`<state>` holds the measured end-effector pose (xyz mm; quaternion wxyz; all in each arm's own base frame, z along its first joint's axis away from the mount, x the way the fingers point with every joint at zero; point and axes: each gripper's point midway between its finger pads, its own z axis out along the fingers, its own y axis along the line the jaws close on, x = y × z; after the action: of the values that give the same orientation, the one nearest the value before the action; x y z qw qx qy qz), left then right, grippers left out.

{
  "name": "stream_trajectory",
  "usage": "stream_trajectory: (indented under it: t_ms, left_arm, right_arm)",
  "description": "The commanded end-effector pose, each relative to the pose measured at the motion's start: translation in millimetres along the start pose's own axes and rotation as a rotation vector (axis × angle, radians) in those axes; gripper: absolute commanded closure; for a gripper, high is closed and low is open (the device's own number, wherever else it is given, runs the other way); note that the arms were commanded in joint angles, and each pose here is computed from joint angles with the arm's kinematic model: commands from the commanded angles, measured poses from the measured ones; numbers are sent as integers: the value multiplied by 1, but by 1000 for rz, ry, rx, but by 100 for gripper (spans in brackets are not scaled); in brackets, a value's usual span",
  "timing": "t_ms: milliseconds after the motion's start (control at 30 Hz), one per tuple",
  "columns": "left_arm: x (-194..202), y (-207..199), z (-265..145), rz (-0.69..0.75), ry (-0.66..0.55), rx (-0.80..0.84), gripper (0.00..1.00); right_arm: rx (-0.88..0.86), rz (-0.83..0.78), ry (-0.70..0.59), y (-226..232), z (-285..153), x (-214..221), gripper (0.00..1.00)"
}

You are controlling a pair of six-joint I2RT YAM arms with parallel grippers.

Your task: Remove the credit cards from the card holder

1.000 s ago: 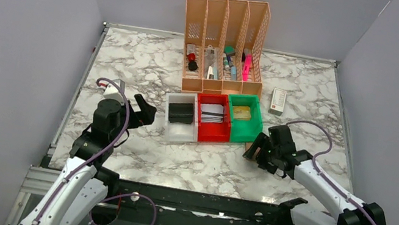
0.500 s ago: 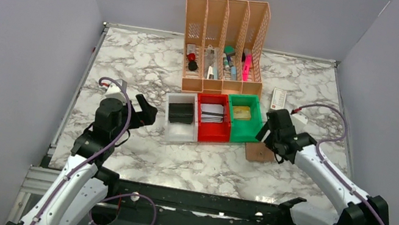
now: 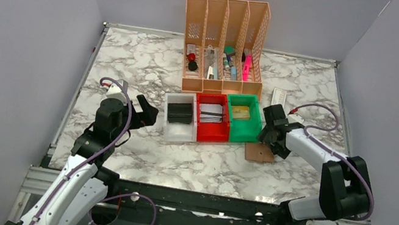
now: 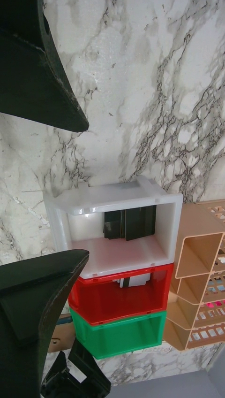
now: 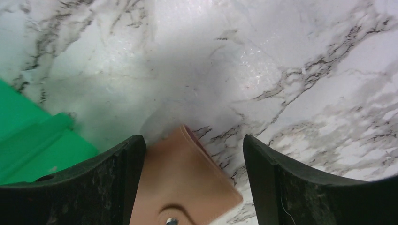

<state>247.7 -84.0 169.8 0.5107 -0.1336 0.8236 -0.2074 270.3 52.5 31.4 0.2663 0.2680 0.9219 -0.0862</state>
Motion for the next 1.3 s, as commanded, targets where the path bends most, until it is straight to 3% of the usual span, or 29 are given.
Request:
stream_trajectory:
  t_ms: [0,233,500,700,833,1100,1267]
  left_arm:
    - [-5,-8,-4,3,-5,30,1]
    - [-5,-8,-4,-4,-6,25,1]
    - [-14,-6,-9,-28,-50,12,1]
    - [-9,-16,-11,-42,-43,79,1]
    - [3,-28,-10,-51,-11,168,1]
    - [36,-54,-12,-103,63,400,3]
    - [51,-63,-10,-82,170,440,10]
  right_arm:
    - [-24,-25,135,6,12,32,20]
    - [-120,-64,247,-12,-3,84,23]
    - [-338,-125,250,10,-37,109,26]
    - [-428,-334,292,44,-57,149,27]
    - [-456,-530,229,79,-84,178,26]
    - [-343,-645,16,95,-104,143,16]
    - [-401,-540,78,77,-118,147,11]
